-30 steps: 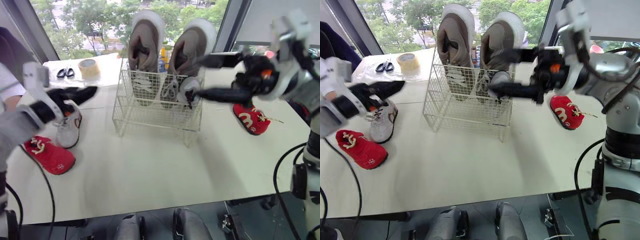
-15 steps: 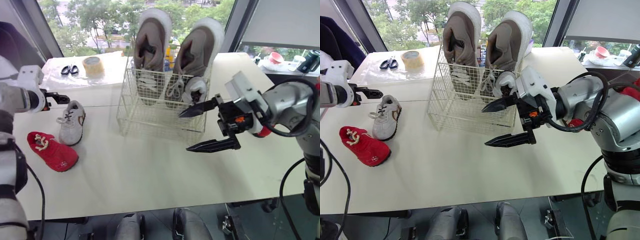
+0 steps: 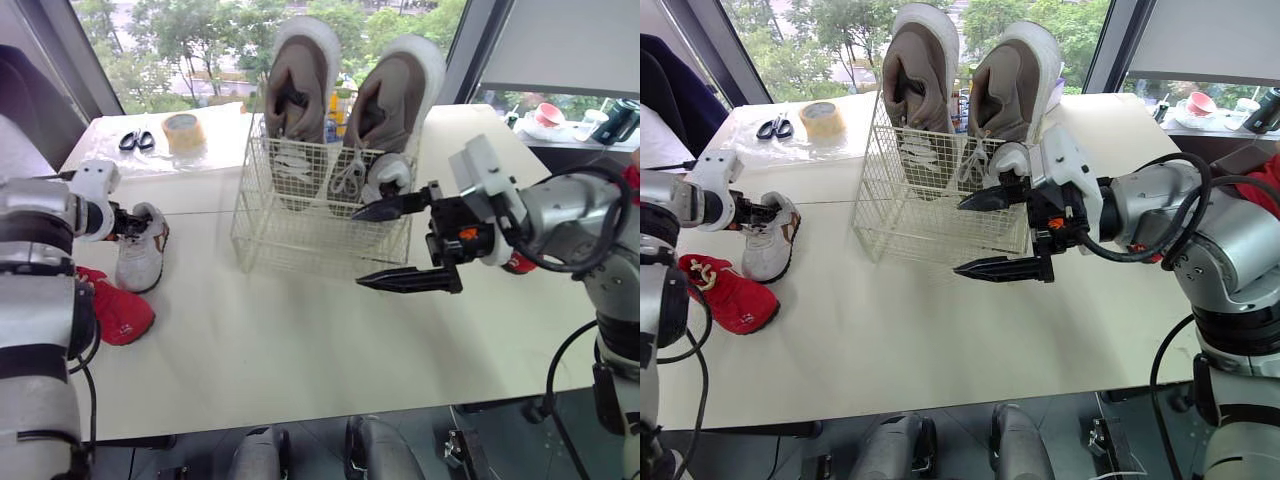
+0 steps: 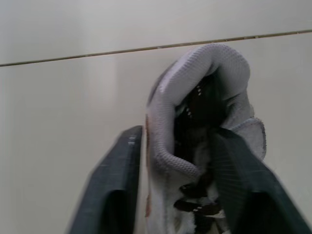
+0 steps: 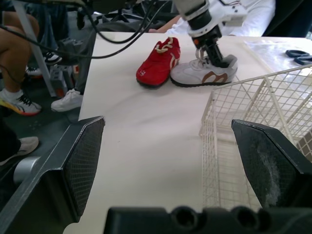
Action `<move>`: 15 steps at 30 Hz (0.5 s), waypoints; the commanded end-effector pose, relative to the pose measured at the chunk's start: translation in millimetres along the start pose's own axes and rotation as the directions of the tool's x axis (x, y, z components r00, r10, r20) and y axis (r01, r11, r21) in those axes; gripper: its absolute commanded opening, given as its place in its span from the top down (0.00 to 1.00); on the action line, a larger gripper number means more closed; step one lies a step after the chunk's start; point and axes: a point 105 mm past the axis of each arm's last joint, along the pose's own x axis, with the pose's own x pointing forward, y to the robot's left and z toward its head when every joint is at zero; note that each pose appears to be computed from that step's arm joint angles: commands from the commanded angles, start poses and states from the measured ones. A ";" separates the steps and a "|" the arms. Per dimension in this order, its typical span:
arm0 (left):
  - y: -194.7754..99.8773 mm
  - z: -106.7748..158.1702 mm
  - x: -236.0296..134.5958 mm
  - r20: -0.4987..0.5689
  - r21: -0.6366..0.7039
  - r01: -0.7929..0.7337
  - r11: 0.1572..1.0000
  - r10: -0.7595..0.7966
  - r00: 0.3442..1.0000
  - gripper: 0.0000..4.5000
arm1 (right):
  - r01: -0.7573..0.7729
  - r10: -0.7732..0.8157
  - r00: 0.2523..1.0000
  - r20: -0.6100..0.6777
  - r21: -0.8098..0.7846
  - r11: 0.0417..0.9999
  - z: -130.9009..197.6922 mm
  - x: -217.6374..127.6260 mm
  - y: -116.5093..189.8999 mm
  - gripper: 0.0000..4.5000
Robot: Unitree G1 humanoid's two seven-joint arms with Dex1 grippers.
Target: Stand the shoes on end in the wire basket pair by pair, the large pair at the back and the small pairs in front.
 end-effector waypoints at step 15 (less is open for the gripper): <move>-9.8 146.3 -125.5 0.649 -0.131 0.179 0.975 -0.052 0.759 0.99 | 0.120 -0.120 0.993 -0.001 -0.023 0.993 5.7 -21.5 -15.2 0.00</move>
